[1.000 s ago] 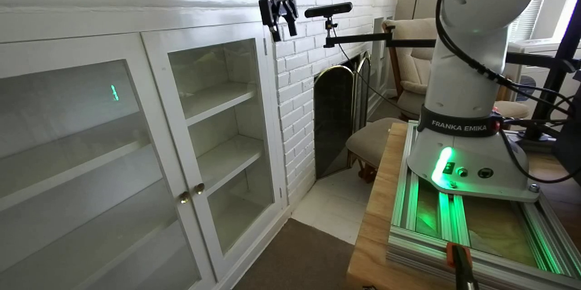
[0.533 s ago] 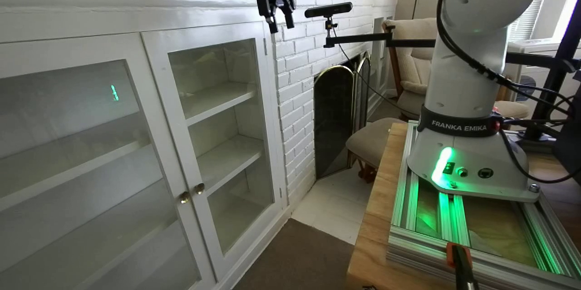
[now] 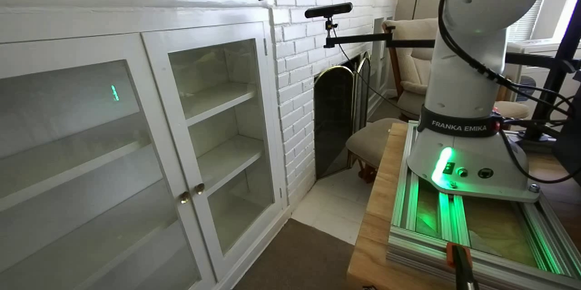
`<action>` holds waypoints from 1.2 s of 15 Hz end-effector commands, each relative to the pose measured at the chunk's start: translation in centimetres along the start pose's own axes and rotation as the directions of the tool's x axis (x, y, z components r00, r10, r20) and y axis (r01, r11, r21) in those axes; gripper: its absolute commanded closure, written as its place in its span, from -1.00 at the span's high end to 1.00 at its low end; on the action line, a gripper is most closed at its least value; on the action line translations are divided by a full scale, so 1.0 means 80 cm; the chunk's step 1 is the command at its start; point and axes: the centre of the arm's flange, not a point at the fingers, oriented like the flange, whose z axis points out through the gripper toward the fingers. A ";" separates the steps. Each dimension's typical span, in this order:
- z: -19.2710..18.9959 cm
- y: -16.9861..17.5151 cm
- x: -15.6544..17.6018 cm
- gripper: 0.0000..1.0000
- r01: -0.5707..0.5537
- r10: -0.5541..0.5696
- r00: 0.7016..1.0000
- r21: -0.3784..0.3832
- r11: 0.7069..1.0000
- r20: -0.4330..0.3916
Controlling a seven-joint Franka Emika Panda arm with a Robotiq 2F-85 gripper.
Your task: Move the cup to the left
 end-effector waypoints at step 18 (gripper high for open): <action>-0.340 0.036 0.164 1.00 -0.045 0.047 0.918 0.014 0.999 -0.393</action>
